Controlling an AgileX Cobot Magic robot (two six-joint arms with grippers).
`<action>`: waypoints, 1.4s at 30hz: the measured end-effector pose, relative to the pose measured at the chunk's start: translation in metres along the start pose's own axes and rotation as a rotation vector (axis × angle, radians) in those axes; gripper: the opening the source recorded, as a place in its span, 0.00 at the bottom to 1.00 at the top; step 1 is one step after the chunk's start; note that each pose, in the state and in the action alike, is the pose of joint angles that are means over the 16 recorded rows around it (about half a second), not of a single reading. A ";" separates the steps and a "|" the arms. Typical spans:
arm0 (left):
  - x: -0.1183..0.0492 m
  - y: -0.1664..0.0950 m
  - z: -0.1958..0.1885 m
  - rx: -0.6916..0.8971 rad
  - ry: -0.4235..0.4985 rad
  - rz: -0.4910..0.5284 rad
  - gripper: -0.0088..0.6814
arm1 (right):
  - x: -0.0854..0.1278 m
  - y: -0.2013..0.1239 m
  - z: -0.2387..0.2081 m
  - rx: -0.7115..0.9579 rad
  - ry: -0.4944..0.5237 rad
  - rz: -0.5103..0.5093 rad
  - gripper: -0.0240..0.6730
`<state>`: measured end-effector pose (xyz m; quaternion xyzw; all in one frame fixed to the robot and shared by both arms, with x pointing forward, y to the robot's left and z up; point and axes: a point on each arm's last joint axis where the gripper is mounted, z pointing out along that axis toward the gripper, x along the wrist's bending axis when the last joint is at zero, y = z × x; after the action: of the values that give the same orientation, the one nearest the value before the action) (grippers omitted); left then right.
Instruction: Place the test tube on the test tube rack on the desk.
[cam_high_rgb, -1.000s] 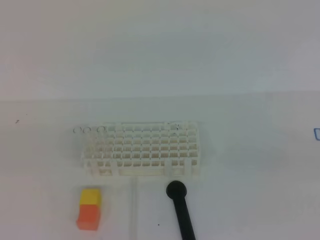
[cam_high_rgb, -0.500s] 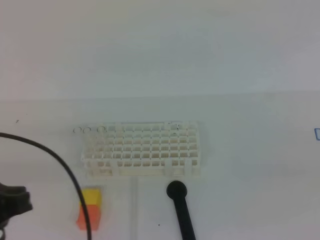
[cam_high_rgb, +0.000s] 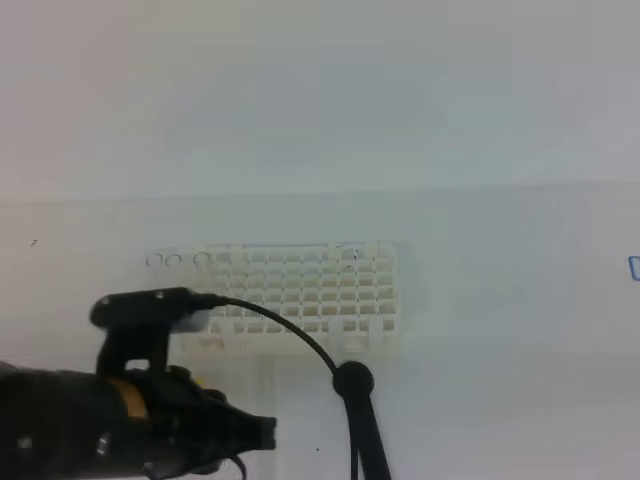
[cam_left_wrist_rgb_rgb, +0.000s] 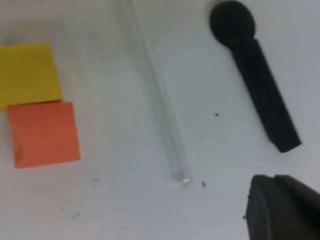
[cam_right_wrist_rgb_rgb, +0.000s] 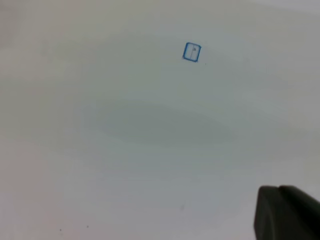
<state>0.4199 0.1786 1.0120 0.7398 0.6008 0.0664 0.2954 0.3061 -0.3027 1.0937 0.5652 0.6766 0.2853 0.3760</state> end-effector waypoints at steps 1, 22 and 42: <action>-0.004 -0.001 0.006 0.008 0.011 0.004 0.01 | 0.000 0.000 0.000 0.005 0.000 0.000 0.03; -0.038 0.006 0.078 0.135 0.129 -0.002 0.48 | 0.002 -0.002 0.000 0.023 0.025 0.017 0.03; -0.035 -0.005 0.117 0.238 0.179 -0.007 0.50 | 0.005 -0.002 0.000 0.022 0.051 0.038 0.03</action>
<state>0.4589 0.1047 0.9230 0.7586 0.6310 0.0594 0.1513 0.3045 -0.2984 1.0915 0.5746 0.6783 0.2993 0.3467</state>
